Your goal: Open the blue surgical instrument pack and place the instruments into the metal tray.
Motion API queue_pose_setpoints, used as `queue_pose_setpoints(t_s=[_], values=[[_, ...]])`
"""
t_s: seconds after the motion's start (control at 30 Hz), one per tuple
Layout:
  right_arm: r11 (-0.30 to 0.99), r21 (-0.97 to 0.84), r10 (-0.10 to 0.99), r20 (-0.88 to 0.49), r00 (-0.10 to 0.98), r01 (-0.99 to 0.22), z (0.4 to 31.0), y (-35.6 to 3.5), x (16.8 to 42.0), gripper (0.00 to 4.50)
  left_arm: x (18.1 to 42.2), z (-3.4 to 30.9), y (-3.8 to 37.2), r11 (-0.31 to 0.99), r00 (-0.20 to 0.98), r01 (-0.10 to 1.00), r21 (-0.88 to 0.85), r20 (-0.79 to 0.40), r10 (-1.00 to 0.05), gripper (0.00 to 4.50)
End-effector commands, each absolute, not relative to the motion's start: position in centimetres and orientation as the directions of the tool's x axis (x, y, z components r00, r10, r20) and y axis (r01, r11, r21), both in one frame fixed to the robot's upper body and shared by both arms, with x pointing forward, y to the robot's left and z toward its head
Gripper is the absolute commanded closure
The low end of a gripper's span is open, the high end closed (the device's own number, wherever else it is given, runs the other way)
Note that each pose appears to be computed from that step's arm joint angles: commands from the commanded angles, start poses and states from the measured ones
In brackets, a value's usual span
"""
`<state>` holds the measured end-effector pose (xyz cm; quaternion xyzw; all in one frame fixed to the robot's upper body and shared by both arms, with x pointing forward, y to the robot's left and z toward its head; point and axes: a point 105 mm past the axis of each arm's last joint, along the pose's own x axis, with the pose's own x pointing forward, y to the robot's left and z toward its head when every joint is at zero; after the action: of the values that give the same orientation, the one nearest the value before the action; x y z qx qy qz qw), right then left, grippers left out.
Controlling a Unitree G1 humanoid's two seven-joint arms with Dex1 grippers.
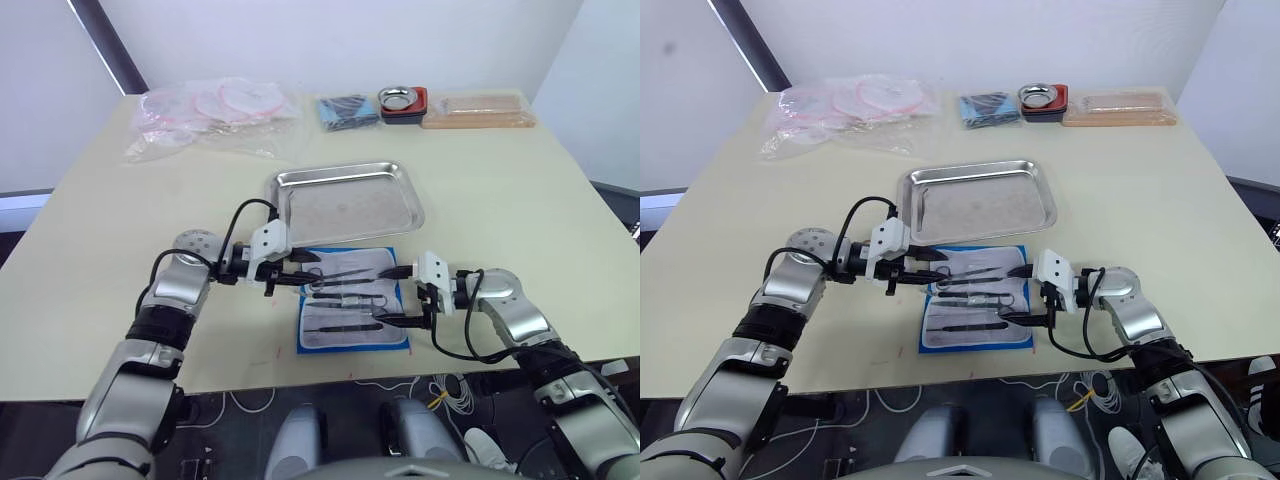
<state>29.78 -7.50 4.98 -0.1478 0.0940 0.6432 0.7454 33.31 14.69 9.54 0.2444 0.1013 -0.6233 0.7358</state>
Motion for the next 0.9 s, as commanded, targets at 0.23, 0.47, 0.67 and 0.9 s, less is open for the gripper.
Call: queue_pose_setpoints(t_s=[0.23, 0.47, 0.67, 0.9], values=[[0.205, 0.048, 0.844, -0.515, 0.152, -0.978, -1.0, -9.7, 28.0, 0.00, 34.0, 9.0, 14.1, 0.061, 0.190, 0.961, 0.268, -0.486, -0.853, 2.62], [0.206, 0.045, 0.844, -0.514, 0.154, -0.977, -1.0, -9.6, 28.1, 0.00, 33.7, 8.2, 14.0, 0.039, 0.161, 0.969, 0.245, -0.502, -0.850, 2.62], [0.206, 0.044, 0.846, -0.511, 0.155, -0.978, -0.9, -9.5, 28.1, 0.00, 33.3, 7.4, 13.6, 0.051, 0.147, 0.979, 0.197, -0.509, -0.848, 2.62], [0.211, 0.046, 0.847, -0.507, 0.159, -0.976, -1.0, -9.5, 28.1, 0.00, 32.8, 6.5, 13.8, 0.034, 0.125, 0.984, 0.175, -0.541, -0.831, 4.48]])
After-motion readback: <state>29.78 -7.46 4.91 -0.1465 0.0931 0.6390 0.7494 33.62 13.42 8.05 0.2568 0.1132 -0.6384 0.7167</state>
